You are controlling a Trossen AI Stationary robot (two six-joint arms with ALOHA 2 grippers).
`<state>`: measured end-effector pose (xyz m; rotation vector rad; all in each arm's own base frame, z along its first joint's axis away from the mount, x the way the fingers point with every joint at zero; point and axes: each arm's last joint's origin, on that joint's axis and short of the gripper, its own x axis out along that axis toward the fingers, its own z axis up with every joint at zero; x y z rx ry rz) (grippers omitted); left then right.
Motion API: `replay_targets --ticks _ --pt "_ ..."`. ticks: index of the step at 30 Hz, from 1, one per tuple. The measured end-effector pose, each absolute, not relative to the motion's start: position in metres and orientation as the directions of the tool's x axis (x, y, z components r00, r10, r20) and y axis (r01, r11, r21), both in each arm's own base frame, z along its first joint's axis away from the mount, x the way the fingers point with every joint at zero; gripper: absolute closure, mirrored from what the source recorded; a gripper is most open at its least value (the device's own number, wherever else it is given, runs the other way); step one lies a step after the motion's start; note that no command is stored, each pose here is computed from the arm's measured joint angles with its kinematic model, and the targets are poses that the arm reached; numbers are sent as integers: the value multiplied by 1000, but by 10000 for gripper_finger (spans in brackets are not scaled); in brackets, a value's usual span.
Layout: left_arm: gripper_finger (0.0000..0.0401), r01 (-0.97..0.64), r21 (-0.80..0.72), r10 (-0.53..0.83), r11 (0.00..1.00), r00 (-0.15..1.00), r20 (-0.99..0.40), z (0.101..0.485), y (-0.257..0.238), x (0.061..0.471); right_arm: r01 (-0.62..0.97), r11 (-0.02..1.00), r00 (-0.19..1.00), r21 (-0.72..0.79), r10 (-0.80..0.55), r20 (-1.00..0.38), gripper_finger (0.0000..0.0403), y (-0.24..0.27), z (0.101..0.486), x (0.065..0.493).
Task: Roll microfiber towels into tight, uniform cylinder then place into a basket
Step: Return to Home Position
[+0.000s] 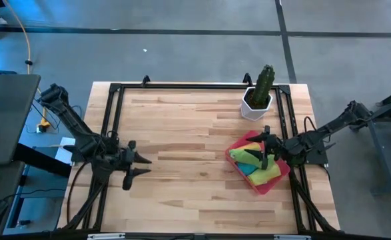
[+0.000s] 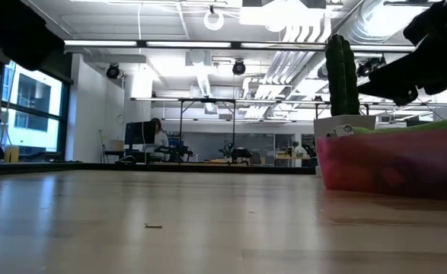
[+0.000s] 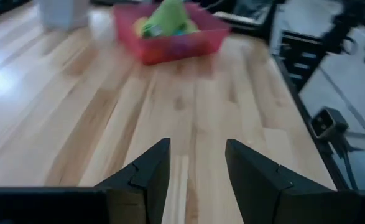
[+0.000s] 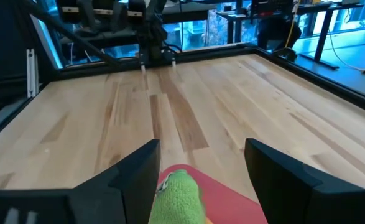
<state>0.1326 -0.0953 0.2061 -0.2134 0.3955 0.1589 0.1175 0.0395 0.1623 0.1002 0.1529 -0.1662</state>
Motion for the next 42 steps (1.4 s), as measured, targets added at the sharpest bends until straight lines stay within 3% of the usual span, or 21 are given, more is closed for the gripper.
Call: replay_targets --ticks 7,15,27,30,35,42 --pt "256 -64 -69 41 996 955 -293 186 -85 142 174 981 974 83 -159 -163 176 39 161 117" --pt "256 -71 -191 27 979 974 -224 158 -53 146 175 982 972 78 -159 -170 176 39 160 117" --pt "256 -109 -149 76 983 974 -214 139 -21 144 177 977 967 122 -149 -208 176 39 156 116" --pt "256 -247 -163 211 955 954 -212 139 -11 145 183 966 967 185 -143 -209 176 39 156 116" --pt "256 -517 -161 476 841 847 -236 134 1 141 173 975 967 141 -142 -212 176 39 156 116" --pt "256 -562 -107 512 820 804 -303 126 4 138 138 990 967 -24 -140 -214 176 40 155 116"
